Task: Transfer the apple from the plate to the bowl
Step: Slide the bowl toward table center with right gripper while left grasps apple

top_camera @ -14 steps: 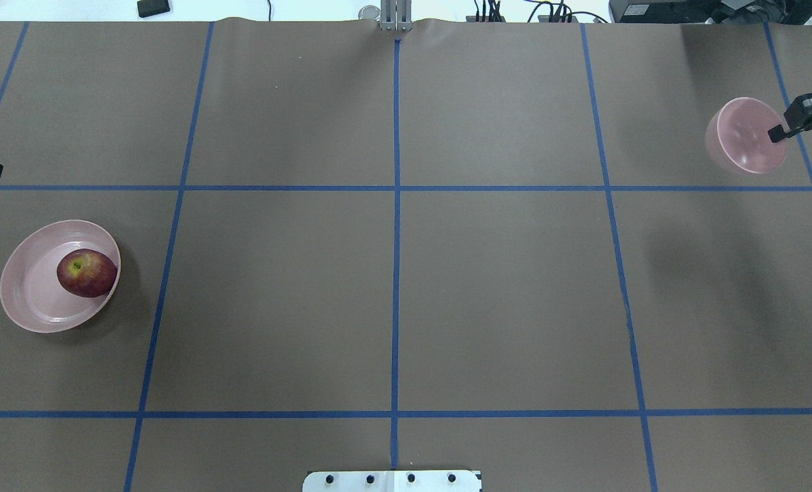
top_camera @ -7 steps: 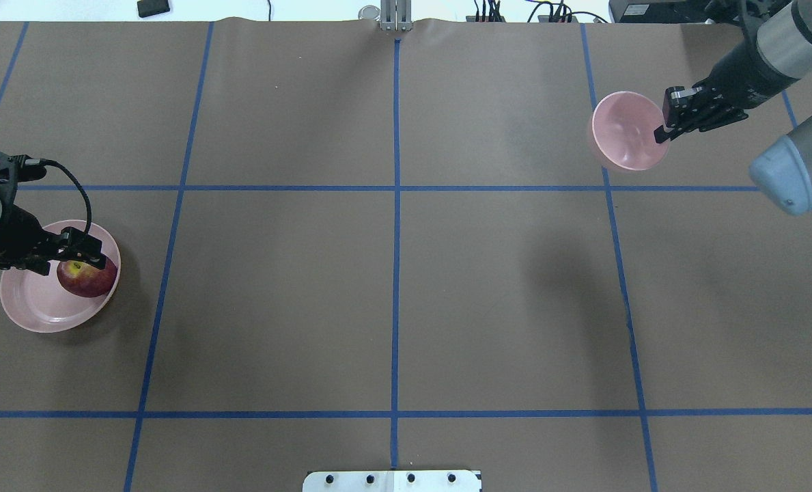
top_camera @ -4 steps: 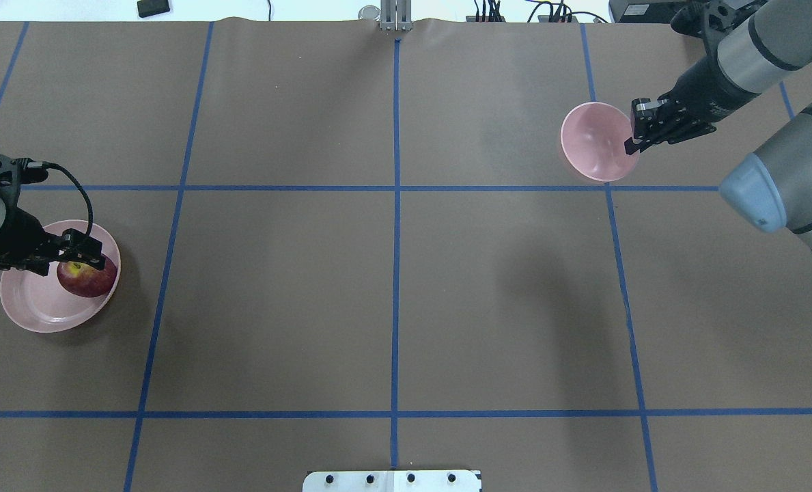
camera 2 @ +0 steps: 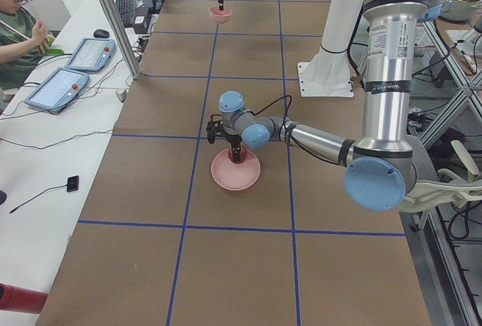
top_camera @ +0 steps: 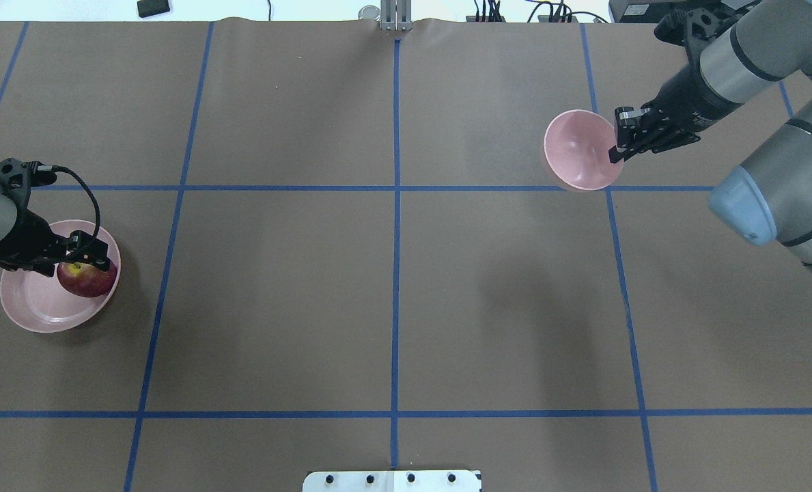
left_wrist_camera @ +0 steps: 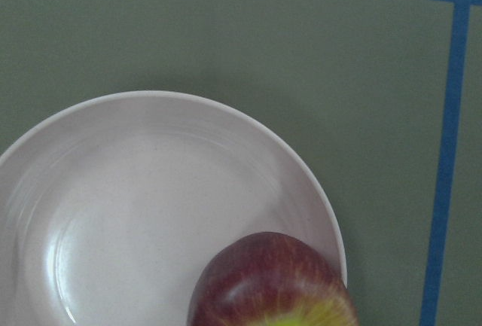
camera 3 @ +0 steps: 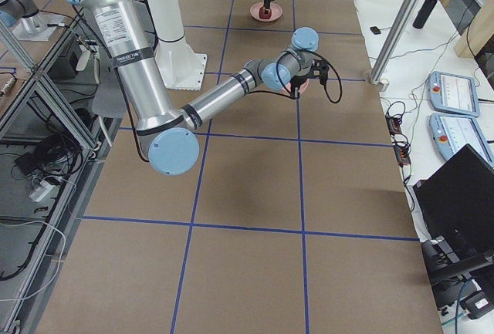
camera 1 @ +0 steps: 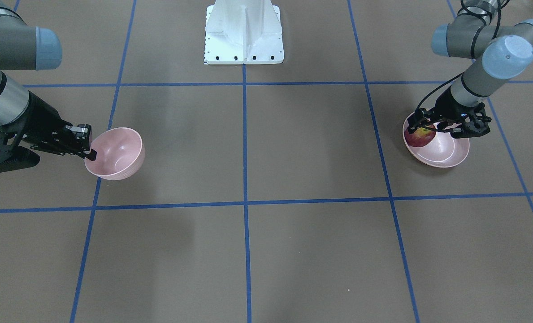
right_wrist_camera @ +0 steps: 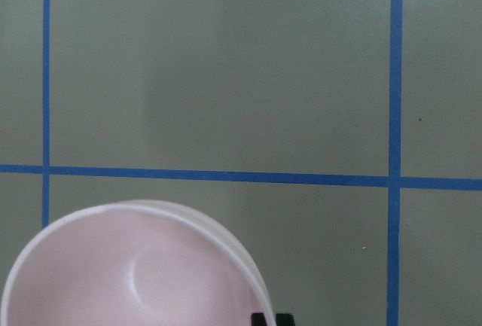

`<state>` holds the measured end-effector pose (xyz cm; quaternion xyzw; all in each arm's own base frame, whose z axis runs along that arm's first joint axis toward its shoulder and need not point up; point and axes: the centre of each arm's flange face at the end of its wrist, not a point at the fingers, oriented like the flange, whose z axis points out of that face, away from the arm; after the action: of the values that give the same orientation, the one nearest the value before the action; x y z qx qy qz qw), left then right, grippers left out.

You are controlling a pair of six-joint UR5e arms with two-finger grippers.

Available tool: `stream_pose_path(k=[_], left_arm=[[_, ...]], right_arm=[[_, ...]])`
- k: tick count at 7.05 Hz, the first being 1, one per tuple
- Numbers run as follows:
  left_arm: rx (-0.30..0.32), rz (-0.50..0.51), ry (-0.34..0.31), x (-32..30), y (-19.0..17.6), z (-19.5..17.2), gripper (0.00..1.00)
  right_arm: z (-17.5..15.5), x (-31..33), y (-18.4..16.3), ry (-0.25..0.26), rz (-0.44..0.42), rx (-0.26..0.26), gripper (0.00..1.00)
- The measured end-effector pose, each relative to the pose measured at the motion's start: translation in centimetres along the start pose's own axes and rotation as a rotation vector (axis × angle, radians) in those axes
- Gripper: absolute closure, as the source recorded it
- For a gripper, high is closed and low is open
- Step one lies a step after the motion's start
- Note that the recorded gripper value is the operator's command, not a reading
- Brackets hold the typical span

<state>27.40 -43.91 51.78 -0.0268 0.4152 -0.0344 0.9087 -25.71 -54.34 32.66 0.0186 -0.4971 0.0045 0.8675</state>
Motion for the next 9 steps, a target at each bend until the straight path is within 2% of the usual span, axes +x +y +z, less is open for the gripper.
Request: stream_pose_path(k=[2,3,5,7,9], left_arm=[[-0.011,0.008,-0.001,0.4,0.1,0.9,0.04],[-0.013,0.01,-0.002,0.5,0.2,1.0,0.29],[-0.014,0.01,-0.003,0.5,0.2,1.1,1.0],[-0.009,0.014,0.009,0.9,0.4,0.2,1.0],[0.01,-0.007,0.017,1.4,0.0,-3.2,1.0]], right_arm=[[0.6,-1.4,1.1,-0.005,0.008,-0.008,1.0],[1.3,-2.6,1.8,-0.004,0.014,-0.011,1.0],[2.8,-5.7,2.9,-0.007,0.03,-0.014,1.0],[4.6,-8.7,4.3,-0.006,0.036,-0.018,1.0],[7.6,-11.9,6.5,0.007,0.029,-0.027,1.0]])
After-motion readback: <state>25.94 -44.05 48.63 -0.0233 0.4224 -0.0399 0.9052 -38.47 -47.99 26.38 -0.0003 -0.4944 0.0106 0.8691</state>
